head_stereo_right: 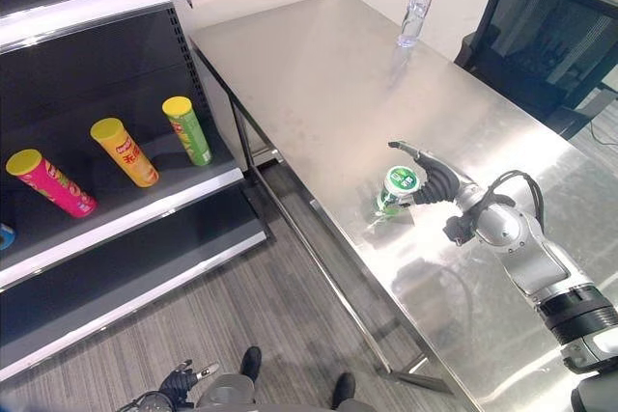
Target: Put the goods on the table back onto the shelves and tidy them up.
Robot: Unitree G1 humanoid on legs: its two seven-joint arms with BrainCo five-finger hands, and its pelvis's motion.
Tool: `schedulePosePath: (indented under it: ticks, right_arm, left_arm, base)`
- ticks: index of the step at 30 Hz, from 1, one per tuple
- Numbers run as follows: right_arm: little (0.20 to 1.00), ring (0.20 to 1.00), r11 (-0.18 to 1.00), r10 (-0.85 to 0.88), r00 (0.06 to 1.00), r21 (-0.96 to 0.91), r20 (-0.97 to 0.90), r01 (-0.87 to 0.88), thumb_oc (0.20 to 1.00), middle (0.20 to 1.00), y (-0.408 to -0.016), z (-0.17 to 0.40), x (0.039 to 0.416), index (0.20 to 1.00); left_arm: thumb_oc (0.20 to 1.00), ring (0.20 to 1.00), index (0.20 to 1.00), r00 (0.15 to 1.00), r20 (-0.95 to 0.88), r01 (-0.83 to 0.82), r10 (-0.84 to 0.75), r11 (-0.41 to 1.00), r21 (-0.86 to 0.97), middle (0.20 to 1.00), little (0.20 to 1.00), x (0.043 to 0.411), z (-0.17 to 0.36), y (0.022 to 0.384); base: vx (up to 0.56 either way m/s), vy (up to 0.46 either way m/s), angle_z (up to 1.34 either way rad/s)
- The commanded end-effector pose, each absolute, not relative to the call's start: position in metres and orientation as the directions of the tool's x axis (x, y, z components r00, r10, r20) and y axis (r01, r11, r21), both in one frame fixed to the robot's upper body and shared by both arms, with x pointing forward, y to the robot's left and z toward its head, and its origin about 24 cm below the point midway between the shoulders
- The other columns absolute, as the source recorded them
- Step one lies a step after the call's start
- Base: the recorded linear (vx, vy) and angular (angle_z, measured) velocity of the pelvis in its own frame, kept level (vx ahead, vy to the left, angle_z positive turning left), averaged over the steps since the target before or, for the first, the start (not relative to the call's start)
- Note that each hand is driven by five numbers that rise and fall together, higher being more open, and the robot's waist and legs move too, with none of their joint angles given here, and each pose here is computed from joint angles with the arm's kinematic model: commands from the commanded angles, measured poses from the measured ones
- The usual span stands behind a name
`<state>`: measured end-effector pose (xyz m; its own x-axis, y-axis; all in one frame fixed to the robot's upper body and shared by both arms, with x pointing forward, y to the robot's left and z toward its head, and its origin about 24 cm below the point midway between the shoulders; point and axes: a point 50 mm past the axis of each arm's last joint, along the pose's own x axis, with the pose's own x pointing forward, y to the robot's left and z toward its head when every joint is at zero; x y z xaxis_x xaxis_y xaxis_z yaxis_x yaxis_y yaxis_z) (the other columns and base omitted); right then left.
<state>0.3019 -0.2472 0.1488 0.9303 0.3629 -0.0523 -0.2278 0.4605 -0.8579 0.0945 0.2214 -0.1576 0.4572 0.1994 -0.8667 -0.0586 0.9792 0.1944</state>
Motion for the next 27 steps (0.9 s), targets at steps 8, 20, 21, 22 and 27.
schedulePosePath:
  ticks: [8,20,21,22,27]
  right_arm:
    - [1.0,1.0,0.445,0.416,0.909,-0.873,0.002,-0.201,1.0,1.0,-0.235,0.165,0.31,1.0]
    - [1.0,1.0,0.458,0.388,0.921,-0.861,-0.033,-0.223,1.0,1.0,-0.238,0.154,0.314,1.0]
    - [1.0,1.0,0.457,0.385,0.922,-0.861,-0.036,-0.224,1.0,1.0,-0.238,0.154,0.313,1.0]
    - [1.0,1.0,0.457,0.385,0.922,-0.861,-0.036,-0.224,1.0,1.0,-0.238,0.154,0.313,1.0]
    - [0.2,0.2,0.458,0.381,0.924,-0.863,-0.023,-0.211,0.2,0.2,-0.238,0.155,0.313,0.2]
  left_arm:
    - [1.0,1.0,1.0,0.503,-0.844,-0.022,0.185,0.979,0.201,1.0,1.0,0.113,-0.154,0.22]
    - [1.0,1.0,1.0,0.498,-0.847,-0.02,0.183,0.98,0.2,1.0,1.0,0.112,-0.154,0.22]
    - [1.0,1.0,1.0,0.498,-0.848,-0.023,0.184,0.98,0.2,1.0,1.0,0.112,-0.154,0.22]
    - [1.0,1.0,1.0,0.498,-0.848,-0.023,0.184,0.98,0.2,1.0,1.0,0.112,-0.154,0.22]
    - [1.0,1.0,1.0,0.499,-0.847,-0.025,0.184,0.98,0.198,1.0,1.0,0.112,-0.154,0.22]
  base:
    - [0.0,0.0,0.0]
    - [0.0,0.0,0.0]
    - [0.0,0.0,0.0]
    - [0.0,0.0,0.0]
    - [0.0,0.0,0.0]
